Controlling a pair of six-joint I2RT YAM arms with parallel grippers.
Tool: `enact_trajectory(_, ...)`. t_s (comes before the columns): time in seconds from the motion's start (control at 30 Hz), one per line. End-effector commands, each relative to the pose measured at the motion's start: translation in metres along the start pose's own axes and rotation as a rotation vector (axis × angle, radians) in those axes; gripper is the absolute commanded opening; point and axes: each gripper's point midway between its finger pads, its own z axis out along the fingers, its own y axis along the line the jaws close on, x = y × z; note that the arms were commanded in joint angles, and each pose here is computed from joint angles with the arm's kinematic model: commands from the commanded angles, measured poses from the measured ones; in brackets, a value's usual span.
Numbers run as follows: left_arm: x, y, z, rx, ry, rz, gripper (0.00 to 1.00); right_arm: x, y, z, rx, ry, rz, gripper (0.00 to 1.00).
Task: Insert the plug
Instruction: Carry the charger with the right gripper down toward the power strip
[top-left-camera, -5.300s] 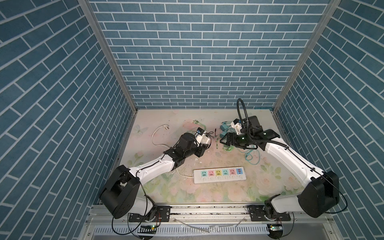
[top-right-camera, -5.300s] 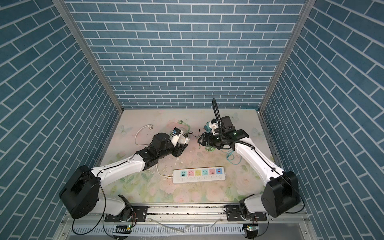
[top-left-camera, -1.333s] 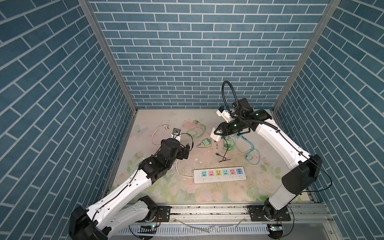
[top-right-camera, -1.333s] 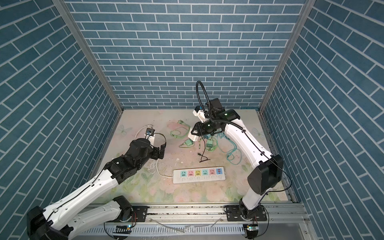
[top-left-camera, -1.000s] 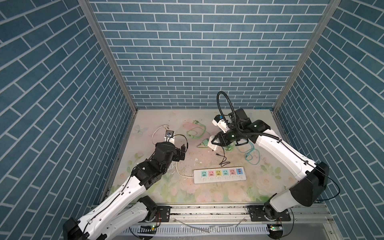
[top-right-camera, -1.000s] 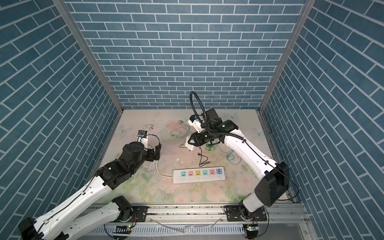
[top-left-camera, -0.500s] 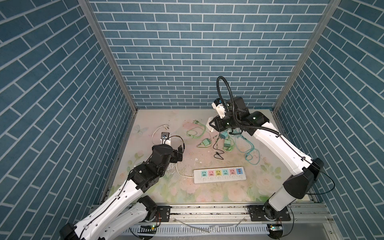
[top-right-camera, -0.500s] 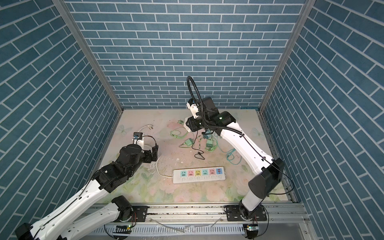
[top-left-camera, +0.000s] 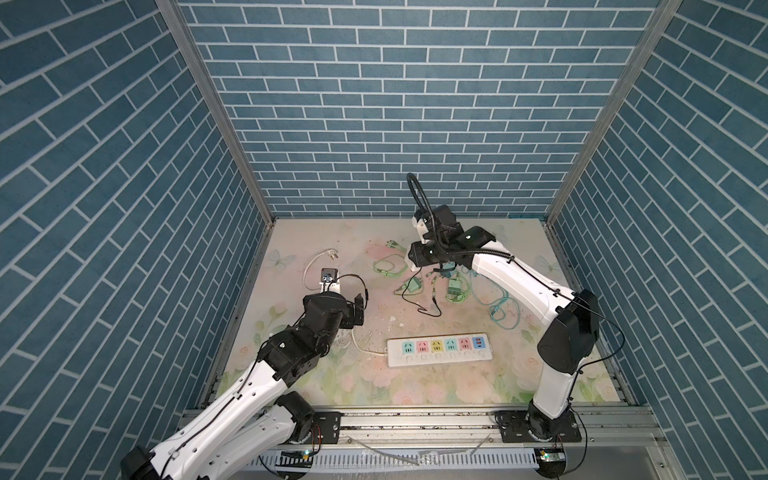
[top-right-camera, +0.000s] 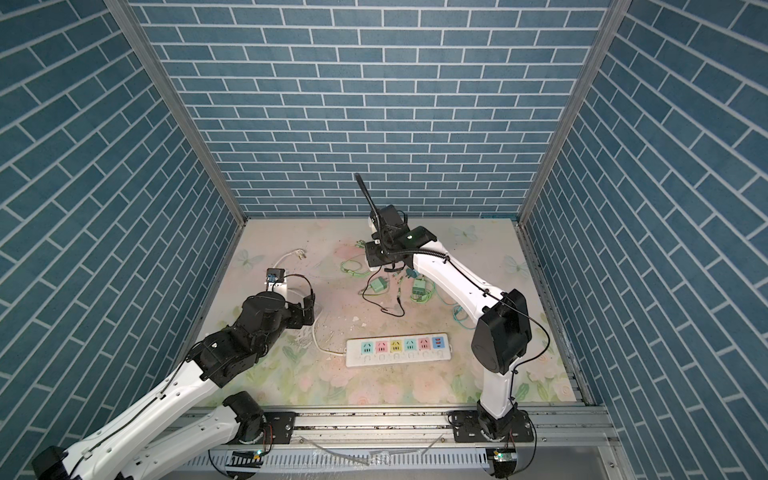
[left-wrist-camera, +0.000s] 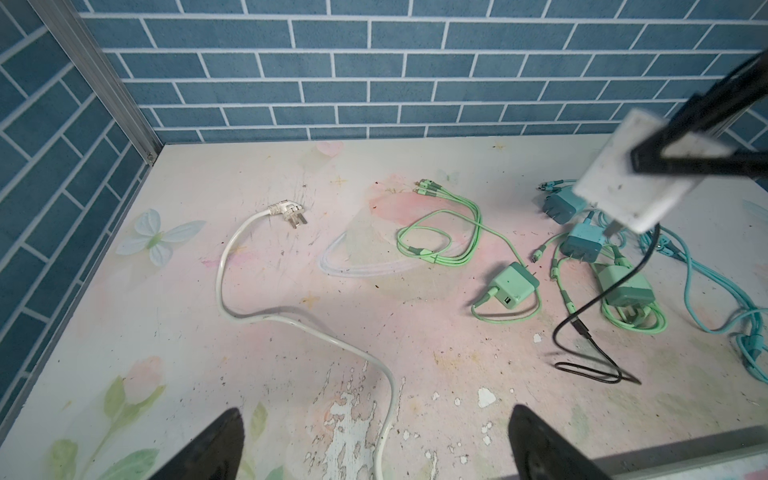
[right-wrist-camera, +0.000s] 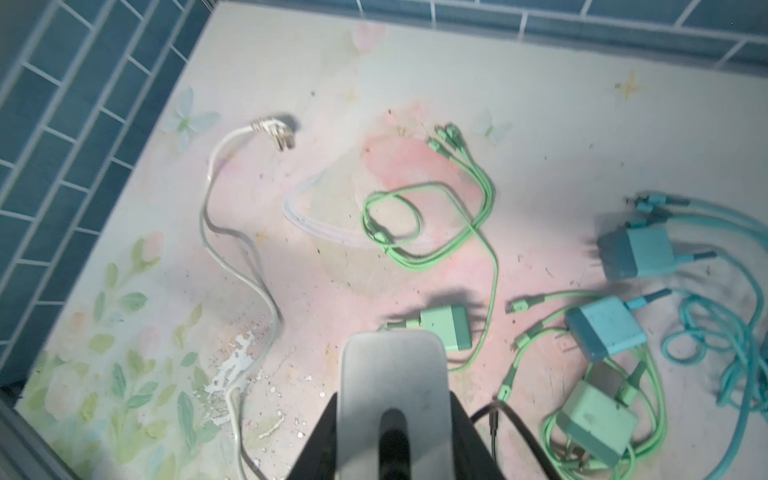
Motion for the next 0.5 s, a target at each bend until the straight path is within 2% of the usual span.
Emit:
enact_trajectory(0.0,0.004,0.004,0.002,-0.018,0.008,-0.007,1.0,0.014,0.006,-0.009,0.075,-0.029,0.076,0.11)
enact_trajectory(0.13,0.007,0.004,0.003,-0.021,0.025,-0.003,1.0,0.035,0.024,0.003,0.065,-0.016,0.102,0.11)
enact_trajectory(0.27,0.012,0.002,0.002,-0.005,0.045,0.015,0.99,0.033,0.039,0.002,0.038,-0.063,0.12,0.1)
enact_trajectory(0.47,0.024,-0.029,-0.001,0.202,0.048,0.004,1.0,0.012,0.047,-0.016,-0.007,-0.164,0.185,0.11)
